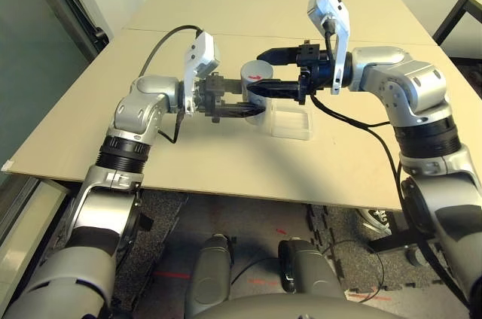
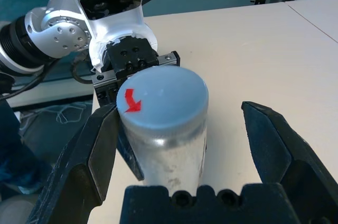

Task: Pour the medicine from the bottle into the box.

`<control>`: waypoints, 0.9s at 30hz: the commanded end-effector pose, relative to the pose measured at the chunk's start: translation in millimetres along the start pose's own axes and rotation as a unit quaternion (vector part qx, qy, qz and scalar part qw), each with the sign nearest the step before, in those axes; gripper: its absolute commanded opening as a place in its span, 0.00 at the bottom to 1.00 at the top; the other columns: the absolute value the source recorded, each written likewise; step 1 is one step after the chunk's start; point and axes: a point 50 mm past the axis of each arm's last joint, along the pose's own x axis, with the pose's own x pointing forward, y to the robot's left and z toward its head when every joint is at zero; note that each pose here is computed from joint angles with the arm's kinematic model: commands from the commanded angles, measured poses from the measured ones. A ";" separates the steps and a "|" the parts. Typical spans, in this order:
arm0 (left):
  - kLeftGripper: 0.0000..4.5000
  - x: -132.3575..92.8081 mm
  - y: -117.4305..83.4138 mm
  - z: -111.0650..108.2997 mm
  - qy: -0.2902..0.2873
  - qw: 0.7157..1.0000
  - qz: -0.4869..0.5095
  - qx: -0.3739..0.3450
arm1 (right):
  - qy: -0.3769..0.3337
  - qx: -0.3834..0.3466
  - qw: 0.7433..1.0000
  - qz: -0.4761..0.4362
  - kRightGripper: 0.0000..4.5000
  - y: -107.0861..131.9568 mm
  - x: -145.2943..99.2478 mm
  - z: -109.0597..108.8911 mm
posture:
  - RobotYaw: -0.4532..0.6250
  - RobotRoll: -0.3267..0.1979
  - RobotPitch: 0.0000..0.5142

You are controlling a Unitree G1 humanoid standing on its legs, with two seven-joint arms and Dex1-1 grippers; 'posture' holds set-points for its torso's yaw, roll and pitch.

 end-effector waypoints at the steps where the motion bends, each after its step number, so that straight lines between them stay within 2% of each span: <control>1: 0.54 -3.0 -4.1 2.1 0.001 1.000 -0.011 0.011 | -0.005 0.011 0.998 -0.056 1.00 -10.2 -19.5 -0.3 | 0.41 0.62 0.14; 11: 0.54 -11.1 -3.6 -3.2 0.010 1.000 0.004 0.004 | -0.007 0.028 0.997 -0.065 1.00 -9.8 -32.2 -2.4 | 0.41 0.62 0.15; 19: 0.54 -11.1 1.6 -5.9 0.010 1.000 0.014 0.001 | 0.005 0.041 0.999 -0.001 1.00 12.2 -20.5 -1.2 | 0.41 0.62 0.14; 27: 0.54 -3.6 5.1 -6.6 0.006 1.000 0.008 0.002 | -0.001 0.027 1.000 0.006 1.00 16.2 2.2 2.2 | 0.40 0.62 0.13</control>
